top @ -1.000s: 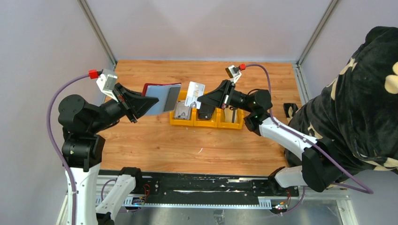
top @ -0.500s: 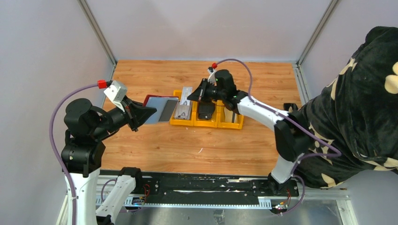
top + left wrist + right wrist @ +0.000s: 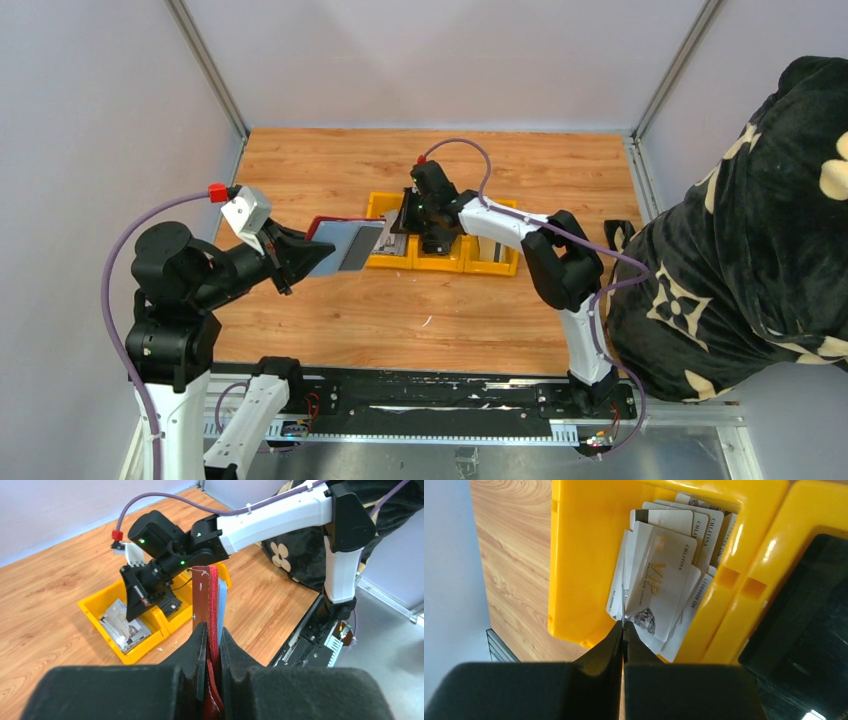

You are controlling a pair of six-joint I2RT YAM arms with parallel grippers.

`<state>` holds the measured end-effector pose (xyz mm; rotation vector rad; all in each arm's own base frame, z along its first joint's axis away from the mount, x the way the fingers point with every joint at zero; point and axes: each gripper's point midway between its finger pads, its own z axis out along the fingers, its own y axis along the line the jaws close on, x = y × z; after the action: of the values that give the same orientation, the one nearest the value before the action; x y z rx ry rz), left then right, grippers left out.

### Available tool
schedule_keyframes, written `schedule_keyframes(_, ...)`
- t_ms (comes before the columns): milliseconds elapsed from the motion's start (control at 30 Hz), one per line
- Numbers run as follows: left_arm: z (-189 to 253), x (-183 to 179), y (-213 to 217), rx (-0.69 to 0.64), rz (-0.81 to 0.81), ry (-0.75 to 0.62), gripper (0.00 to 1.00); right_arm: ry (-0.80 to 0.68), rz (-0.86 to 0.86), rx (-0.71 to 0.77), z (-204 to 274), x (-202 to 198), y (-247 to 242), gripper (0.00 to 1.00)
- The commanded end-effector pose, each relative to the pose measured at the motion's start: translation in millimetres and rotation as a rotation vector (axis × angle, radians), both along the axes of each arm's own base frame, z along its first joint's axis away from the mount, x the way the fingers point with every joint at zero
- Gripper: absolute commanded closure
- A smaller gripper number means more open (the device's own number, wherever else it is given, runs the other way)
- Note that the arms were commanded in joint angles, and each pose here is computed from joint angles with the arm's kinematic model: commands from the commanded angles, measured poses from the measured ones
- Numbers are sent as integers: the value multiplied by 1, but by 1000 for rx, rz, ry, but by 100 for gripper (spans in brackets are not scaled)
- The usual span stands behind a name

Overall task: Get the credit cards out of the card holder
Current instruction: Place the credit card in the storage box.

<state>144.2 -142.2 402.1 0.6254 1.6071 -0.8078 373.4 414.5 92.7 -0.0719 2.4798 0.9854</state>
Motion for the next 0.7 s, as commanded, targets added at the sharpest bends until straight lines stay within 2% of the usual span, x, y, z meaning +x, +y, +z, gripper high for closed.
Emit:
schedule_keyframes(0,3,-10,-4,3,-45,-26,96,-17,16,-34,-4,-1,14,100)
schedule_keyframes(133,6,-14,-4,3,-52,-42,96,-5,29,-51,-12,-2,23,99)
schedule_keyframes(267,6,-17,-4,12,-60,-53,96,-3,16,-78,-12,-3,21,86)
schedule_keyframes(400,4,-18,-5,20,-72,-53,96,-42,3,-88,10,-4,14,61)
schedule_keyframes(467,4,-18,-5,24,-78,-58,96,-91,5,-91,29,-5,10,51)
schedule_keyframes(633,-1,-22,-8,52,-129,-82,95,-248,118,-76,104,-13,6,38)
schedule_keyframes(667,-5,-23,-9,67,-142,-95,95,-287,151,-76,120,-16,4,29)
